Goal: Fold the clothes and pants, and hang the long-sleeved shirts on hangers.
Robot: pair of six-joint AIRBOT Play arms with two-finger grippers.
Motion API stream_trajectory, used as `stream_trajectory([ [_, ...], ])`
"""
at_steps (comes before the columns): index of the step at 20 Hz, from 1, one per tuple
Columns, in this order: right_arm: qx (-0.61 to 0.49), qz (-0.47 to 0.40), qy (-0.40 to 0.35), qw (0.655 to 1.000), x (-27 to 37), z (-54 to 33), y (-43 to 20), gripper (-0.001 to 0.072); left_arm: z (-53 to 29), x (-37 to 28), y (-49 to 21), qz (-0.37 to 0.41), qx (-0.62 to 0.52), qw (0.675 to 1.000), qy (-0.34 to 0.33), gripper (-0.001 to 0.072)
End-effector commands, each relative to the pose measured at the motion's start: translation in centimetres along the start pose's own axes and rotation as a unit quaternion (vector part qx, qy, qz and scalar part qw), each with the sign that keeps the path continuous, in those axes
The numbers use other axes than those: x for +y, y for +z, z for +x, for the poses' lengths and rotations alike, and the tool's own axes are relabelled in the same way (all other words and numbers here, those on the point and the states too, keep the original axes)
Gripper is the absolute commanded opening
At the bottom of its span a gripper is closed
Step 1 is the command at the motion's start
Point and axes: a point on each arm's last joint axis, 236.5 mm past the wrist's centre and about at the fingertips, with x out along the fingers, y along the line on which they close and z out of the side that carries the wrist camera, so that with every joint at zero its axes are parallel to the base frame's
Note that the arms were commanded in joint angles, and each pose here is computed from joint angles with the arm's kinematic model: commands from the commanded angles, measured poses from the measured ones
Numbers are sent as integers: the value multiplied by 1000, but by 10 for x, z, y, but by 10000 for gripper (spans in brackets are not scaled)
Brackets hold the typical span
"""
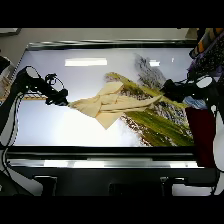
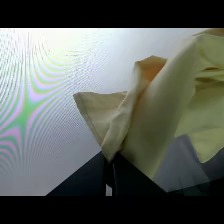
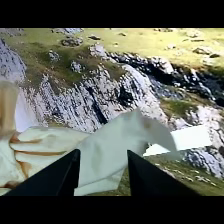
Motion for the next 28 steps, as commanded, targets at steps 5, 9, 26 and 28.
stream_trajectory([
  [5,104,-35,9,994,-16,-78,-49,366,2,-7,12,-5,-26,1000,-8,17],
  [9,116,22,63,991,4,-65,-130,366,2,-7,12,-5,-26,1000,-8,17],
  [26,118,42,72,990,111,94,-342,411,2,-7,12,-5,-25,1000,-8,17],
  [28,118,44,65,990,114,110,-340,411,2,-7,12,-5,-26,1000,-8,17],
])
